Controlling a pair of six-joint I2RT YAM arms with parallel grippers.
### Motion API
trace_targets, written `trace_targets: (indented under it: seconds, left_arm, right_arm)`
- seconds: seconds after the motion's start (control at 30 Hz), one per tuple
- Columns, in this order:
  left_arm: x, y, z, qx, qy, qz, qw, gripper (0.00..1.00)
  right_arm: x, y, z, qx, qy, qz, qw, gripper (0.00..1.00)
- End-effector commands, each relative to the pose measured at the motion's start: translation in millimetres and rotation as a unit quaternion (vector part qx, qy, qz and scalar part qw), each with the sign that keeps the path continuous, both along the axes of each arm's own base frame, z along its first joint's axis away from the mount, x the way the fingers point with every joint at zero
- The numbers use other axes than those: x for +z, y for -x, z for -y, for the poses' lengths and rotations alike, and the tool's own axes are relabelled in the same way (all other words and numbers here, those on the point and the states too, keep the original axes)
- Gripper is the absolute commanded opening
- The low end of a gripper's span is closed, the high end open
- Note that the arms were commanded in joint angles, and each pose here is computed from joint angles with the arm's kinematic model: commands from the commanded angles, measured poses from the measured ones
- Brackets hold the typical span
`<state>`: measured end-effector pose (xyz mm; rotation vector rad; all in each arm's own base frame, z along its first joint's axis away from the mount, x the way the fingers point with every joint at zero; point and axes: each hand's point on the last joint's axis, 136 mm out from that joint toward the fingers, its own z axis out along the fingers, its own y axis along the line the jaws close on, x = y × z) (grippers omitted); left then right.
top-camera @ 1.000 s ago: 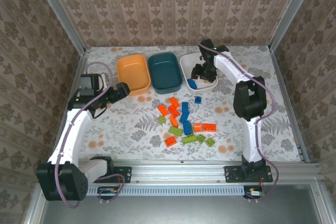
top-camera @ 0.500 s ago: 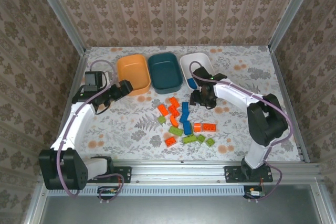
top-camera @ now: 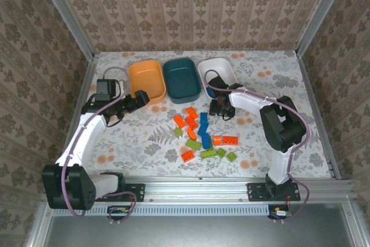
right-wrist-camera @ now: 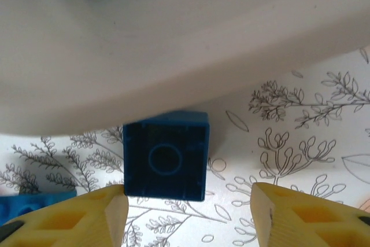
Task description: Sort the legos into containers by color
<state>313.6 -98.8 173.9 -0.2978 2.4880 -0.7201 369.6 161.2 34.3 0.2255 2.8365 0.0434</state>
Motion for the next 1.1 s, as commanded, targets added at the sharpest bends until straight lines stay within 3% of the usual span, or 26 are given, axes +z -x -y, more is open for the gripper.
trace_targets:
  seconds: [0.0,0.23,0.5,0.67,0.83,0.93,1.07]
  left_arm:
    - [15.8,0.0,-0.3,-0.009,-0.004,0.016,1.000,1.00]
    - [17.5,0.2,0.4,-0.011,-0.003,0.013,1.000,1.00]
    - [10.4,1.4,0.3,0.000,0.006,0.009,1.000,1.00]
    - [5.9,-0.6,5.2,-0.002,0.010,0.011,1.000,1.00]
    - [-0.4,-1.2,21.1,-0.030,-0.008,0.009,0.999,1.00]
    - [-5.2,-1.9,40.3,-0.059,-0.011,0.004,0.998,1.00]
    - [-5.3,-3.9,73.6,-0.116,-0.021,-0.004,0.993,1.00]
  right_arm:
    - [-0.7,-17.6,0.8,-0.006,0.013,0.024,1.000,0.56]
    - [-7.3,-22.0,1.1,-0.002,0.023,0.019,1.000,0.48]
    - [1.9,-8.6,8.6,0.002,0.027,0.020,0.999,0.27]
    - [25.3,19.4,18.6,0.005,0.020,0.012,1.000,0.26]
    - [69.6,48.1,19.5,0.003,-0.031,0.022,0.999,0.27]
    - [97.9,43.2,13.8,0.003,-0.074,0.044,0.996,0.28]
    - [111.2,7.7,4.1,-0.009,-0.118,0.047,0.992,0.28]
